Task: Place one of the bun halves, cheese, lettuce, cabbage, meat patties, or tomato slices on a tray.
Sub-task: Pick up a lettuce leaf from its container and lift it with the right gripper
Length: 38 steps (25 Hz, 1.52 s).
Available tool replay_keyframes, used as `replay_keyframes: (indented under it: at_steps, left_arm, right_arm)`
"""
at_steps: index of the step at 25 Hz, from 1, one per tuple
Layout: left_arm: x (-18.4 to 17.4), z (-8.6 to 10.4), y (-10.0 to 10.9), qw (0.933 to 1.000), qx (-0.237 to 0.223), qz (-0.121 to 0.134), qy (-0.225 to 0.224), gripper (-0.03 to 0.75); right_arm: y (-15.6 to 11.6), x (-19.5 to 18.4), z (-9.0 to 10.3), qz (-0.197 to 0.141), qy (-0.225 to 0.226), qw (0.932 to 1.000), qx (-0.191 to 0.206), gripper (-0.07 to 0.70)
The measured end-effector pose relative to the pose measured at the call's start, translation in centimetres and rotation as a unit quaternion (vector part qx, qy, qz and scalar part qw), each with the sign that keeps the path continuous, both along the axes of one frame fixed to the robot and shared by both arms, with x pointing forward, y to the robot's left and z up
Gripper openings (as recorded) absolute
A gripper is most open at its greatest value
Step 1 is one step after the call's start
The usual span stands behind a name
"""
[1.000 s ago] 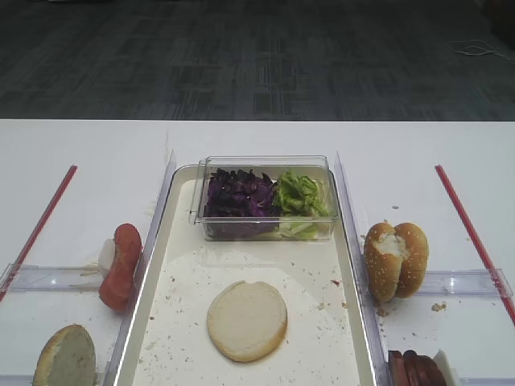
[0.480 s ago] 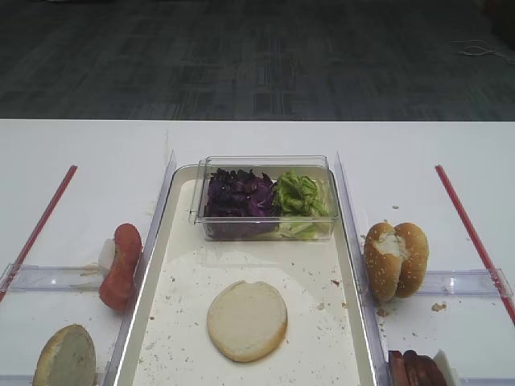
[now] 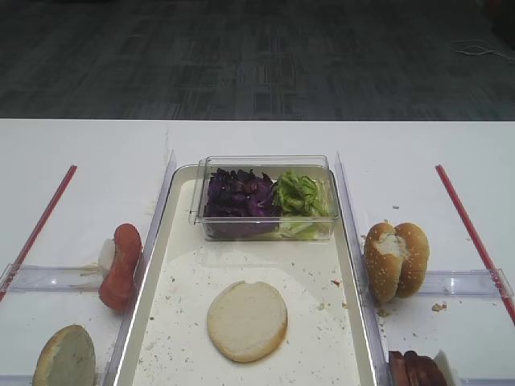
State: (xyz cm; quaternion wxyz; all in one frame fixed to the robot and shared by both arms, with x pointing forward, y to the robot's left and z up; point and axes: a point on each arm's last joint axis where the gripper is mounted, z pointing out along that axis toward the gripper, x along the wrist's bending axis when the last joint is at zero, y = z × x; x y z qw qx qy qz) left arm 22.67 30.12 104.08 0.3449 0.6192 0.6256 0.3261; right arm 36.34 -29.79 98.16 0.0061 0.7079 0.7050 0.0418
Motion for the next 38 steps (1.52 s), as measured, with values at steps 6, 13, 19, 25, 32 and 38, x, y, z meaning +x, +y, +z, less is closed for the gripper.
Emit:
replay_keyframes:
  at_steps: [6,13,19,25,32,38]
  left_arm:
    - [0.0,0.0,0.0,1.0,0.0,0.0,0.0,0.55]
    - [0.0,0.0,0.0,1.0,0.0,0.0,0.0,0.55]
    - [0.0,0.0,0.0,1.0,0.0,0.0,0.0,0.55]
    - [0.0,0.0,0.0,1.0,0.0,0.0,0.0,0.55]
    - [0.0,0.0,0.0,1.0,0.0,0.0,0.0,0.55]
    - [0.0,0.0,0.0,1.0,0.0,0.0,0.0,0.55]
  right_arm:
    - [0.0,0.3,-0.2,0.0,0.004,1.0,0.001,0.589]
    - [-0.2,4.7,1.0,0.002,-0.009,1.0,0.0,0.589]
    - [-0.4,13.5,1.6,0.016,-0.013,0.9998,-0.002,0.589]
    - [-0.7,22.1,0.4,0.023,-0.009,0.9997,-0.001,0.589]
    - [-0.9,28.7,-1.2,0.027,0.004,0.9996,0.002,0.589]
    - [-0.9,30.1,-0.9,0.027,-0.003,0.9996,0.004,0.589]
